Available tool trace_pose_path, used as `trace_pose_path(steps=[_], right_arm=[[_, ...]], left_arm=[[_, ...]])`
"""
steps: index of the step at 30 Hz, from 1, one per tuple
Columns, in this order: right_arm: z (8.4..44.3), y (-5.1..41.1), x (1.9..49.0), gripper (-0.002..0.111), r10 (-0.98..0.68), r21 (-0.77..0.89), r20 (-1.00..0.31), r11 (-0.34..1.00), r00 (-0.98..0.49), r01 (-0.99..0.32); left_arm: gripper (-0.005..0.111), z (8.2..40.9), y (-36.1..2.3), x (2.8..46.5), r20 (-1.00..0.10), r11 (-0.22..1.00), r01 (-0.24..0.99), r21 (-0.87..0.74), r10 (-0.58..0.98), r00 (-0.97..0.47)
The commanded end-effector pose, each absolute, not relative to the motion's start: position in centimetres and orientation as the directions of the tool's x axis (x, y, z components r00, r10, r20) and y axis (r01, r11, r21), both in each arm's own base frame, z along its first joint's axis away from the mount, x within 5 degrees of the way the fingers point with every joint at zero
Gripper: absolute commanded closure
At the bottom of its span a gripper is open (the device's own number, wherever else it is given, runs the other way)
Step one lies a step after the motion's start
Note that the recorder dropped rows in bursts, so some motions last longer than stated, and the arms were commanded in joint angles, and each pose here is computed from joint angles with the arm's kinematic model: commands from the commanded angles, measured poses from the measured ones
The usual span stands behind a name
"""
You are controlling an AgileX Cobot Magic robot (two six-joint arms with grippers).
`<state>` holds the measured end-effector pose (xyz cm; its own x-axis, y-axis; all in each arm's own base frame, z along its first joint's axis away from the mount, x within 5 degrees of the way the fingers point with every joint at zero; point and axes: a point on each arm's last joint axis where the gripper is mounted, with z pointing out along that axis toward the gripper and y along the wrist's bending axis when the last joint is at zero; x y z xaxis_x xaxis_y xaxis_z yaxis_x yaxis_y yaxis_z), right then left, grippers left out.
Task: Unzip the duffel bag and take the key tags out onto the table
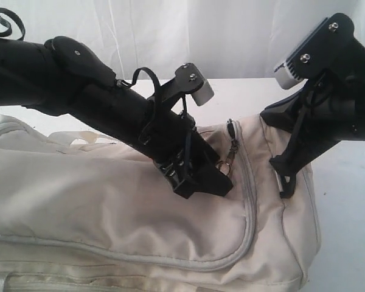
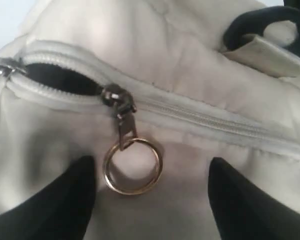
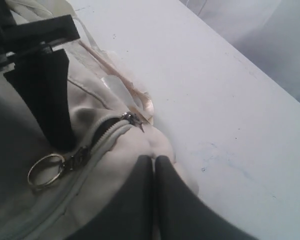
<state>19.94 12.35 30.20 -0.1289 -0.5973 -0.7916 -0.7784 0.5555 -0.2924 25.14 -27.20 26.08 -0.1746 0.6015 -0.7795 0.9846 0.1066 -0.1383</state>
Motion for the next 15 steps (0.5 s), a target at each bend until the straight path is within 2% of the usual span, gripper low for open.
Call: trace_pose_path(steps=[1, 6, 8, 12, 15], right_arm=[[30.9, 12.2, 20.1, 0.108, -0.573, -0.315, -0.812, 0.588, -0.109, -0.744], [30.9, 12.2, 20.1, 0.108, -0.573, -0.315, -0.812, 0.588, -0.109, -0.744], [30.9, 12.2, 20.1, 0.108, -0.573, -0.315, -0.812, 0.588, -0.109, -0.744], [30.9, 12.2, 20.1, 0.108, -0.573, -0.315, -0.812, 0.588, -0.109, -0.744], [30.9, 12.2, 20.1, 0.108, -0.573, -0.315, -0.812, 0.588, -0.109, -0.744]], left_arm=[[0.039, 25.1, -28.4, 24.6, -0.777, 0.073, 0.989, -0.13, 0.612, -0.147], [0.04, 24.5, -29.7, 24.0, -0.779, 0.067, 0.995, -0.076, 0.618, -0.101], [0.047, 24.5, -30.1, 24.1, -0.785, 0.095, 0.995, -0.044, 0.613, -0.093], [0.07, 24.4, -30.1, 24.1, -0.784, 0.095, 0.995, -0.042, 0.614, -0.092], [0.08, 24.4, -30.1, 24.1, -0.781, 0.091, 0.995, -0.039, 0.618, -0.087]])
